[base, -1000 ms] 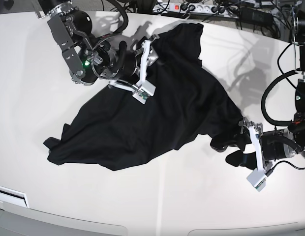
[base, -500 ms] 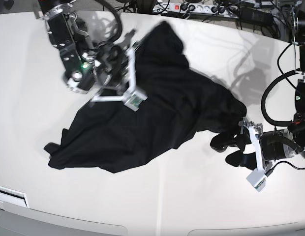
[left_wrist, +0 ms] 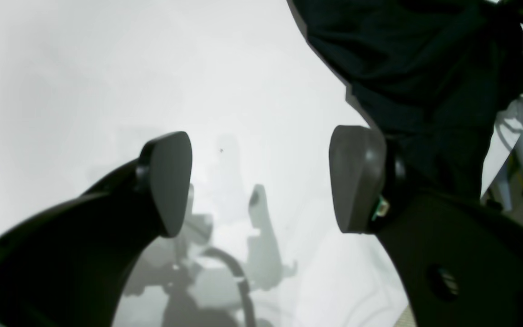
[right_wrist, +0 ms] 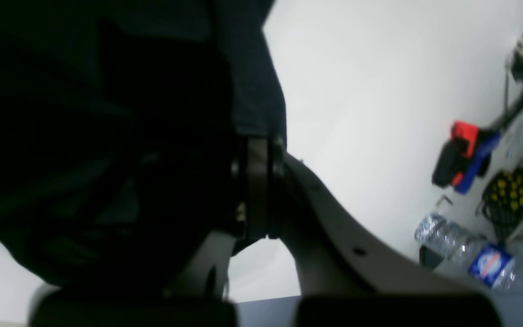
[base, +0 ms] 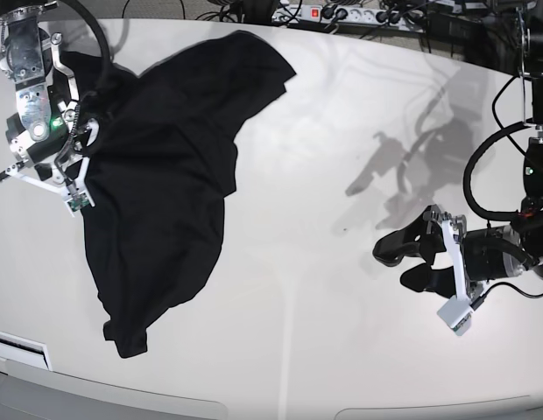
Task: Layout the t-shirt on the table in an organized manner, then fold the t-shirt properly
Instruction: 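Lift the shirt with the right gripper and drag it away from the left gripper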
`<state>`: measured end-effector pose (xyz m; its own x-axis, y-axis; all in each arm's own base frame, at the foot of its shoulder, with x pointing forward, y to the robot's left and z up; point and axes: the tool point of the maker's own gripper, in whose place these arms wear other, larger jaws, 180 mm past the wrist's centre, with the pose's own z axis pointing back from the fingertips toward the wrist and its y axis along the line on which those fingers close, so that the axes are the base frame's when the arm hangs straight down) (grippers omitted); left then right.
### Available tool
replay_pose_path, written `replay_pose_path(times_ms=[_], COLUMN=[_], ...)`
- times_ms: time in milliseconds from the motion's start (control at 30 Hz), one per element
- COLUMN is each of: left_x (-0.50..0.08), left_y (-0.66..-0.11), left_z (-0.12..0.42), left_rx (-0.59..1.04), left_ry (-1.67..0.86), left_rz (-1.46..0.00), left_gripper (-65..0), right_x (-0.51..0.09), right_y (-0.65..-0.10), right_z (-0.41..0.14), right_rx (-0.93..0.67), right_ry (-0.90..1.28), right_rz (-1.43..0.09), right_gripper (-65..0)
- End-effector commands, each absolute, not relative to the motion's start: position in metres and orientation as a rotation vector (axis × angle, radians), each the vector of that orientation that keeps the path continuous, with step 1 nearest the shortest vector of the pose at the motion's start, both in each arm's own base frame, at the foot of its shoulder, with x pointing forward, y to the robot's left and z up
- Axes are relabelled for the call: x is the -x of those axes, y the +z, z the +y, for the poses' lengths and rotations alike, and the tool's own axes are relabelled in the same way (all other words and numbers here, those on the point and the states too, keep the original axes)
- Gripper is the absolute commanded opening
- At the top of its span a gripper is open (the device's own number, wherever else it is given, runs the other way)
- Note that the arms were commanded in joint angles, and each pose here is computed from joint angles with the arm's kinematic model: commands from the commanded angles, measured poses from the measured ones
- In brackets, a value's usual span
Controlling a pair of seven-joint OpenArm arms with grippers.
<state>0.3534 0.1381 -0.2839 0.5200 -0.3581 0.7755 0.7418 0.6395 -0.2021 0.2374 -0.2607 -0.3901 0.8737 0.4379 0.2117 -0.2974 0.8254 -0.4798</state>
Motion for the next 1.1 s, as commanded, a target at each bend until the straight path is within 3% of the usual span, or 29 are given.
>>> replay_pose_path(times_ms=[0, 100, 333, 400, 533, 600, 700, 1067], left_x=[-0.361, -0.361, -0.361, -0.362, -0.362, -0.362, -0.362, -0.362], left_y=[-0.265, -0.265, -0.267, -0.269, -0.268, -0.267, -0.268, -0.268], left_z=[0.136, 0.135, 0.136, 0.138, 0.138, 0.137, 0.137, 0.138], left_rx=[0.580, 0.581, 0.571, 0.556, 0.560, 0.565, 0.563, 0.558], left_ry=[-0.709, -0.709, -0.710, -0.713, -0.711, -0.711, -0.711, -0.707], left_rz=[-0.829, -0.829, -0.823, -0.819, -0.822, -0.822, -0.821, -0.819], left_gripper=[-17.5, -17.5, -17.5, -17.5, -17.5, -17.5, -17.5, -17.5], right_x=[-0.246, -0.253, -0.281, -0.291, -0.318, -0.329, -0.350, -0.430], right_y=[-0.377, -0.364, -0.288, -0.280, -0.280, -0.274, -0.279, -0.375], right_z=[-0.270, -0.278, -0.285, -0.272, -0.202, -0.172, -0.163, -0.156], right_rx=[0.502, 0.553, 0.734, 0.690, 0.325, 0.158, 0.080, -0.119], right_ry=[0.393, 0.361, 0.305, 0.315, 0.429, 0.480, 0.450, 0.275], right_rz=[-0.352, -0.390, -0.656, -0.749, -0.997, -1.093, -1.107, -0.851], right_gripper=[-56.3, -33.6, -32.1, -36.4, -65.0, -65.0, -65.0, -65.0])
